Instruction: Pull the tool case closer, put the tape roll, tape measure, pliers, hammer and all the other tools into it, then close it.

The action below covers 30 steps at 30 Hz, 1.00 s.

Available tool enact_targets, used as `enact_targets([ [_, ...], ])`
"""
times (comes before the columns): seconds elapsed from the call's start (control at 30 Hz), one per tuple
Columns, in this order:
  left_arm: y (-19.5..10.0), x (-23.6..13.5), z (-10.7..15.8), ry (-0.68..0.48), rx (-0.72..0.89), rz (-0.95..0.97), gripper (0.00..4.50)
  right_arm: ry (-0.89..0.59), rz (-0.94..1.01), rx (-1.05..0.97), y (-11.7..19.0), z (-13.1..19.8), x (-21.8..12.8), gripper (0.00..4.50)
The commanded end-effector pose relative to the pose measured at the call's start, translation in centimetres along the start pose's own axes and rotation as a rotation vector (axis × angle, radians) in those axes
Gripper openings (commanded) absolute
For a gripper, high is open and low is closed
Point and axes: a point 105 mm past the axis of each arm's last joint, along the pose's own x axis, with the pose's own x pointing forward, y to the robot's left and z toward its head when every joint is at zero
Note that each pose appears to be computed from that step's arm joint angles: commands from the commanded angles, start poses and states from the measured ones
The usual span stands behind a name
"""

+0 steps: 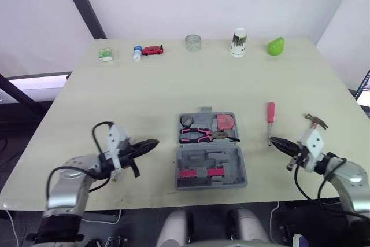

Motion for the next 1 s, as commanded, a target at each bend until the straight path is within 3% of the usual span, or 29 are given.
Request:
enact_targets([
  [0.03, 2.1, -3.2, 1.1, -0.060, -0.027, 0.163, 0.00, -0.037, -0.099, 0.014, -1.3, 1.0, -2.7, 0.02],
  [0.13, 3.1, -5.8, 0.5, -0.095, -0.094, 0.277, 0.00, -0.004, -0.170, 0.022, -1.9, 0.0, -5.2, 0.02],
  [0.23, 3.2, -10.0, -2.4, -0.025, -0.147, 0.385, 1.23, 0.051, -0.305, 0.051, -2.9, -2.2, -9.2, 0.00],
  [0.3, 2.7, -11.8, -3.5, 0.014, -0.162, 0.415, 2.33, 0.062, -0.352, 0.059, -3.0, -2.8, -10.9, 0.00],
  [0.43, 2.2, -14.6, -4.2, 0.042, -0.173, 0.466, 4.01, 0.046, -0.434, 0.112, -3.3, -3.2, -14.2, 1.18],
  [0.47, 2.2, -15.2, -4.4, 0.044, -0.181, 0.477, 4.49, 0.047, -0.442, 0.120, -3.2, -3.3, -14.9, 1.73],
  [0.67, 1.4, -17.6, -4.9, 0.047, -0.210, 0.514, 4.50, 0.071, -0.479, 0.157, -3.3, -3.6, -18.0, 4.38],
  [1.0, 0.6, -16.9, -4.8, 0.029, -0.215, 0.493, 4.50, 0.060, -0.439, 0.164, -2.9, -2.4, -16.9, 4.45],
])
